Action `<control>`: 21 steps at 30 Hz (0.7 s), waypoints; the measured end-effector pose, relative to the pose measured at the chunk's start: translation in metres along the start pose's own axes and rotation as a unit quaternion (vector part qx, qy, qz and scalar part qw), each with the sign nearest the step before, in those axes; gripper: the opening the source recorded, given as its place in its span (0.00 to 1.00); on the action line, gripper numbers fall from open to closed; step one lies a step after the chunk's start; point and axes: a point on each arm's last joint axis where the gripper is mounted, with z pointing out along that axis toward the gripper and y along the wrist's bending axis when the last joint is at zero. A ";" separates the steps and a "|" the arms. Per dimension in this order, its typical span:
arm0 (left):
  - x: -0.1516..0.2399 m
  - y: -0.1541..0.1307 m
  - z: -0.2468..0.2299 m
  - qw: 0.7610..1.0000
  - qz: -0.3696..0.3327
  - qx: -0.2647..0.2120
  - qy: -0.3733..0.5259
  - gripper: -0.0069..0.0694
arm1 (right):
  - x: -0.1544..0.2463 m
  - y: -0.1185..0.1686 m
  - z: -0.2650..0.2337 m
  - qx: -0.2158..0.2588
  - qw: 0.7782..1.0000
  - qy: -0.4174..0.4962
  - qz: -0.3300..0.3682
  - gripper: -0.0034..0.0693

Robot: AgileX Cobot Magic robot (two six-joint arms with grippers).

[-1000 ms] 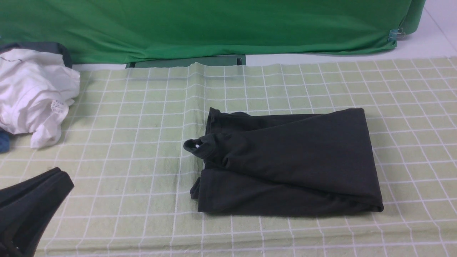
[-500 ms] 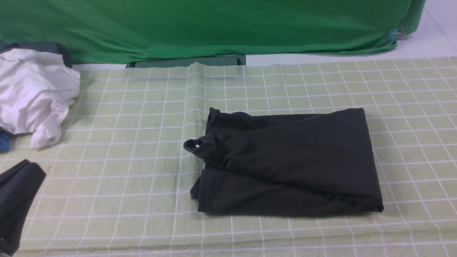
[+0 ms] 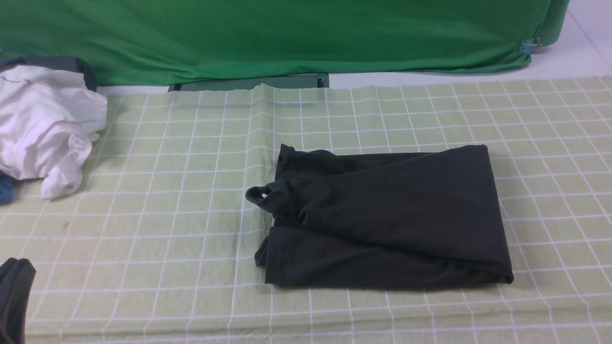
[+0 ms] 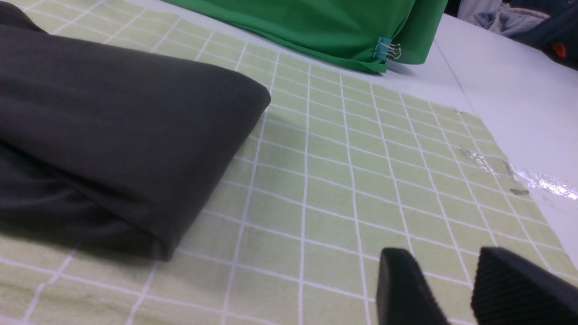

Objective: Fold a long-sleeved shirt over a green coffee tablecloth.

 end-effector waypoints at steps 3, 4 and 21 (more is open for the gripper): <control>0.002 0.000 0.000 1.000 -0.009 0.000 0.002 0.11 | 0.000 0.000 0.000 0.000 1.000 0.000 0.000 0.38; 0.001 0.000 0.000 1.000 -0.015 0.000 0.001 0.11 | 0.000 0.000 0.000 0.000 1.000 0.000 0.000 0.38; 0.012 0.002 0.000 0.998 -0.032 -0.022 0.058 0.11 | 0.000 0.000 0.000 0.000 1.000 -0.001 0.000 0.38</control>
